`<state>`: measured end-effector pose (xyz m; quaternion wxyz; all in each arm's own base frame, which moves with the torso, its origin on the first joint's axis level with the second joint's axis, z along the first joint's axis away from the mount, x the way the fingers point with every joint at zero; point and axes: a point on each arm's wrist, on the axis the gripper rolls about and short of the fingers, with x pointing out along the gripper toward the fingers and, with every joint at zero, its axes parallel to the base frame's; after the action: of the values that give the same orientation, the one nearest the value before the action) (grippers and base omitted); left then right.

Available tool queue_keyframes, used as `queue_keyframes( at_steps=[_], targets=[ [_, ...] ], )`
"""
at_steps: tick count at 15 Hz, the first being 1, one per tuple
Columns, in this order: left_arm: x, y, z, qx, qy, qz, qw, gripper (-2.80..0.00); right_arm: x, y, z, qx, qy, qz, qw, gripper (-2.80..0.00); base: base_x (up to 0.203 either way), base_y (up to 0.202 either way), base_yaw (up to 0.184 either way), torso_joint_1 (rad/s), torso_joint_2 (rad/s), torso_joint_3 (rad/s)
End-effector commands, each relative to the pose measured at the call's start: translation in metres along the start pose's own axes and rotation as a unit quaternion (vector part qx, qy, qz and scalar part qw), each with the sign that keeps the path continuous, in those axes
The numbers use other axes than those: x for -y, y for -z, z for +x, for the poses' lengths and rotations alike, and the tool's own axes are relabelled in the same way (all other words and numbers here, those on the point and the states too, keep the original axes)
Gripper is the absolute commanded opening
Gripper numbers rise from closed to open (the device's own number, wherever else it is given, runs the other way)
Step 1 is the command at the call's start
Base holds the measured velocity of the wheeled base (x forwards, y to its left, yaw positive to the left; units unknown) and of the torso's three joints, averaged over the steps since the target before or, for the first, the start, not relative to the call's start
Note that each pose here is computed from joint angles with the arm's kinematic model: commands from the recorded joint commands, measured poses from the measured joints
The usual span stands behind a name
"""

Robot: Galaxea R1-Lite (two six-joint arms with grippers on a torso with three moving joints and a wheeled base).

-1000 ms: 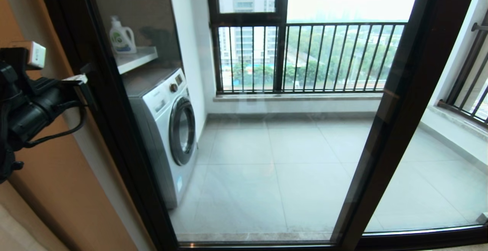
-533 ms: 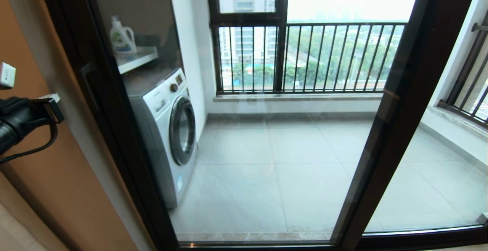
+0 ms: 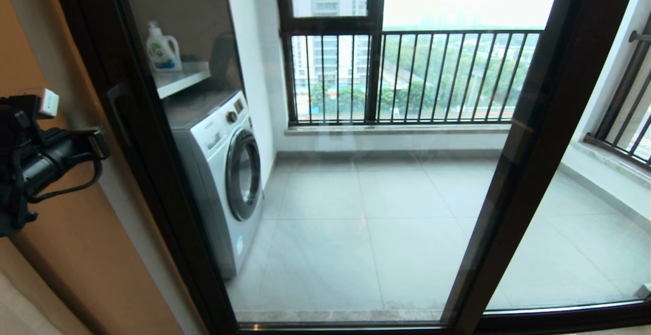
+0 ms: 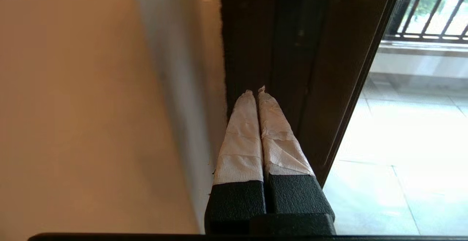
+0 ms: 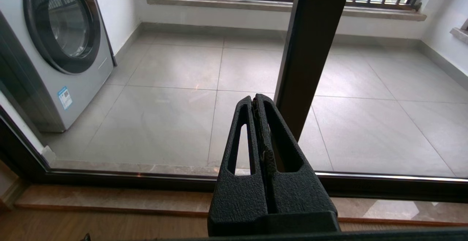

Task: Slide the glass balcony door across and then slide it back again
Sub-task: Close the slid door

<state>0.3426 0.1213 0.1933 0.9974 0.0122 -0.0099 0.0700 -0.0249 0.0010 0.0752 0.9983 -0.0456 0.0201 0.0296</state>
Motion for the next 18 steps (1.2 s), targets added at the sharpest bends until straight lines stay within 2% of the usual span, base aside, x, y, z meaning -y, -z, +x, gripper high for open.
queue_keyframes(
  at_steps=[1,5,9,14,18],
  targets=[
    [0.005,0.012,0.018,-0.006,0.014,-0.001,0.9999,-2.80,0.000,0.000,0.000,-0.001,-0.001,-0.001,1.000,-2.80,0.000,0.000,0.000,0.000,0.00,0.000],
    [0.029,0.016,0.032,-0.005,0.045,0.000,0.9990,-2.80,0.000,0.000,0.000,-0.001,-0.001,-0.001,1.000,-2.80,0.000,0.000,0.000,0.000,0.00,0.000],
    [0.063,0.018,0.037,-0.006,0.084,0.010,0.9964,-2.80,0.000,0.000,0.000,-0.001,-0.001,-0.001,1.000,-2.80,0.000,0.000,0.000,0.000,0.00,0.000],
    [0.099,0.000,0.039,0.023,0.116,0.019,0.9928,-2.80,0.000,0.000,0.000,-0.001,-0.001,-0.001,1.000,-2.80,0.000,0.000,0.000,0.000,0.00,0.000],
    [0.107,-0.031,0.040,0.052,0.111,0.019,0.9923,-2.80,0.000,0.000,0.000,-0.001,-0.001,-0.001,1.000,-2.80,0.000,0.000,0.000,0.000,0.00,0.000]
  ],
)
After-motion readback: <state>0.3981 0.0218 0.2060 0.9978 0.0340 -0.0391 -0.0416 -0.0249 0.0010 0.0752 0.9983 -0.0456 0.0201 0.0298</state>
